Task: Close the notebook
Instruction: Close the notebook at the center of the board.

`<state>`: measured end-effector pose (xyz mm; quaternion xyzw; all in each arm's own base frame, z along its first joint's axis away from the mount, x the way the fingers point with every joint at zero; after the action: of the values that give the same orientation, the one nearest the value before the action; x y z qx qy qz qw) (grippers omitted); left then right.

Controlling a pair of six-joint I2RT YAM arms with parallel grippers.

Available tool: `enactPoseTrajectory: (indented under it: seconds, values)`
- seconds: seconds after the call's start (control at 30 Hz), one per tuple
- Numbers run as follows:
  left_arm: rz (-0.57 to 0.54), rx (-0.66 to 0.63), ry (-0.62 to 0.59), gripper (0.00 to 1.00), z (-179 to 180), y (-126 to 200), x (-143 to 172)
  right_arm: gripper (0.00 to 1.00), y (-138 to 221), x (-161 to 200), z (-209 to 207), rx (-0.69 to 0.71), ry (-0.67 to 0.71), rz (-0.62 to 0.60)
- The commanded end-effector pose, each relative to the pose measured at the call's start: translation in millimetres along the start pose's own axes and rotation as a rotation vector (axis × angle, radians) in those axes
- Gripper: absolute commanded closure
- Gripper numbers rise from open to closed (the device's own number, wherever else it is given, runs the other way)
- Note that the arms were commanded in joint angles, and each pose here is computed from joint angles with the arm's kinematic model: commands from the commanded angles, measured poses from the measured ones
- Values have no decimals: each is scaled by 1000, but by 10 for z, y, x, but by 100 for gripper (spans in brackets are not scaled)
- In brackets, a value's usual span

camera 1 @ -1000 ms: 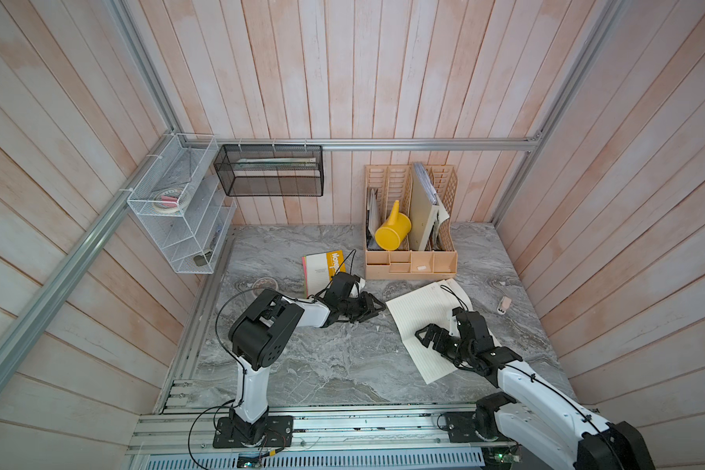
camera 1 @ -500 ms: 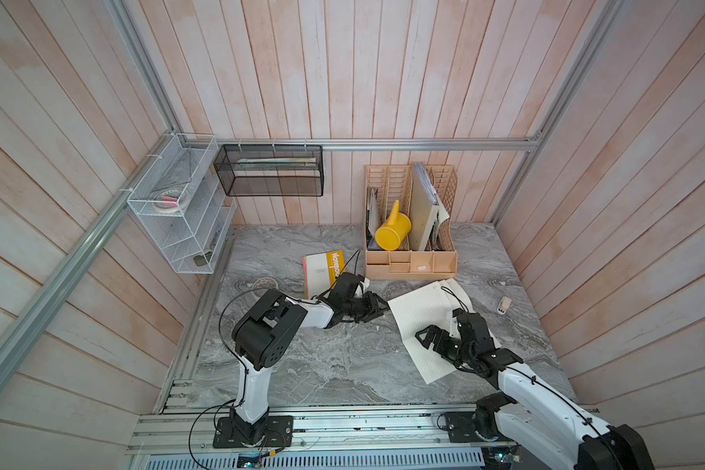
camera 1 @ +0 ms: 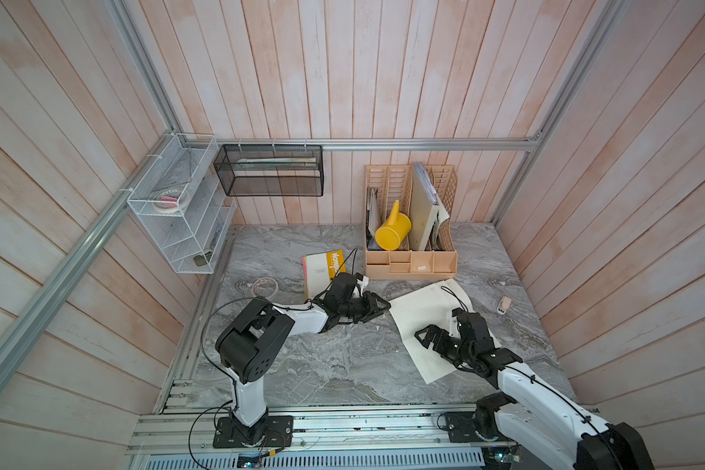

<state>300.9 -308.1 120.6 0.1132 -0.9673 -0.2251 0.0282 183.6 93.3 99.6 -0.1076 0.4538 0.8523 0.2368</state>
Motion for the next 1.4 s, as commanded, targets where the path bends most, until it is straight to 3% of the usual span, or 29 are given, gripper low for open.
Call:
enactPoseTrajectory:
  seconds: [0.0,0.53,0.8,0.87,1.17,1.37]
  values:
    - [3,12,-2,57,-27,-101,-32,2,-4,52,-32,8,0,27]
    - [19,5,15,58,28,-409,-176,2,40,65,-33,7,4,20]
    - [26,20,3,94,-30,-408,-184,2,38,50,-16,-2,8,20]
    - [27,28,-3,100,-46,-375,-163,2,42,38,-10,-2,8,16]
    - [-38,97,-66,100,-267,40,7,2,131,-109,78,34,58,-7]
    - [-198,20,-117,100,-256,509,127,2,156,-165,218,7,83,-6]
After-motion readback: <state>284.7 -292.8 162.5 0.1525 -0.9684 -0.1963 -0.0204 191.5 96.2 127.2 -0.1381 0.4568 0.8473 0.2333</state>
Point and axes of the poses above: each gripper's point midway between its finger pads, its own y axis back along the fingers, its own z axis along the line the jaws close on, x = y × z, the point moved 7 cm from there along y, back along the fingers, and after that the axes turned 9 degrees about y, right-handed, at the moved point
